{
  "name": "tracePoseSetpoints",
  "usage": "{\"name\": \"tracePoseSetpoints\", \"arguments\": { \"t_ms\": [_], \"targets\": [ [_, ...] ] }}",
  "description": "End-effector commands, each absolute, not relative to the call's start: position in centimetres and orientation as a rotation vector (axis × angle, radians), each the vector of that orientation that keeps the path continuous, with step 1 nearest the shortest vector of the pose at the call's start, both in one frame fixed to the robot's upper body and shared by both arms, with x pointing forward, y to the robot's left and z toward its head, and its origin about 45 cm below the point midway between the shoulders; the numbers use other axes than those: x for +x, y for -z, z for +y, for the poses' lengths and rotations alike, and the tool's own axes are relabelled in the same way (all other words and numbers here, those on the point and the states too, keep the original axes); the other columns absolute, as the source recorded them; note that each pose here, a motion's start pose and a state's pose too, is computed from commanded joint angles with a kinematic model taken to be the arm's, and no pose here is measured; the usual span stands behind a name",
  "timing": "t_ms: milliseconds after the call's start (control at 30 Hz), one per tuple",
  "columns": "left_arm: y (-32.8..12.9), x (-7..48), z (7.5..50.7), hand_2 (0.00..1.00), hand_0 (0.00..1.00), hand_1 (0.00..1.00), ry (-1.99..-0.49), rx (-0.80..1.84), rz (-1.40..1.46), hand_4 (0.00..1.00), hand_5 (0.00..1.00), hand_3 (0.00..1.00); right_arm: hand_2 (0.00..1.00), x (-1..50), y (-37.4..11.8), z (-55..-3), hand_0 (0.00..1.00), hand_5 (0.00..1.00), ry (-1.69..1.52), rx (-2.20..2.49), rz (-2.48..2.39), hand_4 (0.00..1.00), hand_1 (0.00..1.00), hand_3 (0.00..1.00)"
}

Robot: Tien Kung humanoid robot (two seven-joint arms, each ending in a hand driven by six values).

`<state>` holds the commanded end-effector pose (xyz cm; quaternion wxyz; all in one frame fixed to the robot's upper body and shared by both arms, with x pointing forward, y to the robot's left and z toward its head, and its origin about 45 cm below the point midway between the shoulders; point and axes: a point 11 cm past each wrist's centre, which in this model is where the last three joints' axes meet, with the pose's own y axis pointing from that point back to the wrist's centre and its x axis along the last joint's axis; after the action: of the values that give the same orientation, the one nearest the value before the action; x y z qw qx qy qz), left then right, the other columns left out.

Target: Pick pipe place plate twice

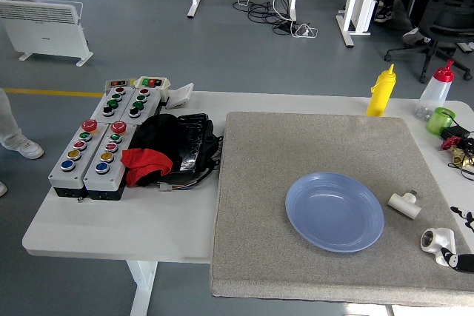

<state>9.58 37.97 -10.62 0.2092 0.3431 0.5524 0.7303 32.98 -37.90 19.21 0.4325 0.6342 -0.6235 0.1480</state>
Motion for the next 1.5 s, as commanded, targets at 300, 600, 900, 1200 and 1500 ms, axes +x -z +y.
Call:
{"name": "tracePoseSetpoints", "arguments": {
  "t_ms": [300, 600, 900, 1200, 1500],
  "targets": [
    [10.7, 9.1, 38.0, 0.691, 0.726, 0.686, -2.029, 0.97, 1.543, 0.373, 0.998, 0.736, 0.998, 32.9, -19.8, -37.7, 0.998, 0.237, -0.362, 1.618, -1.594, 0.792, 0.957, 0.998],
    [10.7, 8.7, 38.1, 0.691, 0.726, 0.685, -2.027, 0.982, 1.544, 0.372, 0.998, 0.735, 0.998, 32.8, -19.5, -37.2, 0.998, 0.26, -0.342, 1.642, -1.579, 0.797, 0.95, 0.998],
    [10.7, 9.1, 38.0, 0.69, 0.726, 0.685, -2.031, 0.966, 1.545, 0.371, 0.998, 0.736, 0.998, 33.6, -17.5, -36.3, 0.98, 0.26, -0.297, 1.633, -1.563, 0.794, 0.943, 0.992],
    [10.6, 9.6, 38.0, 0.69, 0.727, 0.685, -2.033, 0.954, 1.538, 0.371, 0.998, 0.735, 0.72, 34.5, -17.9, -37.0, 0.647, 0.112, -0.323, 1.541, -1.624, 0.579, 0.685, 0.75],
    [10.5, 9.8, 38.0, 0.689, 0.726, 0.685, -2.033, 0.952, 1.535, 0.371, 0.998, 0.735, 0.679, 34.4, -17.7, -37.1, 0.514, 0.099, -0.312, 1.54, -1.602, 0.566, 0.6, 0.729]
  ]
}}
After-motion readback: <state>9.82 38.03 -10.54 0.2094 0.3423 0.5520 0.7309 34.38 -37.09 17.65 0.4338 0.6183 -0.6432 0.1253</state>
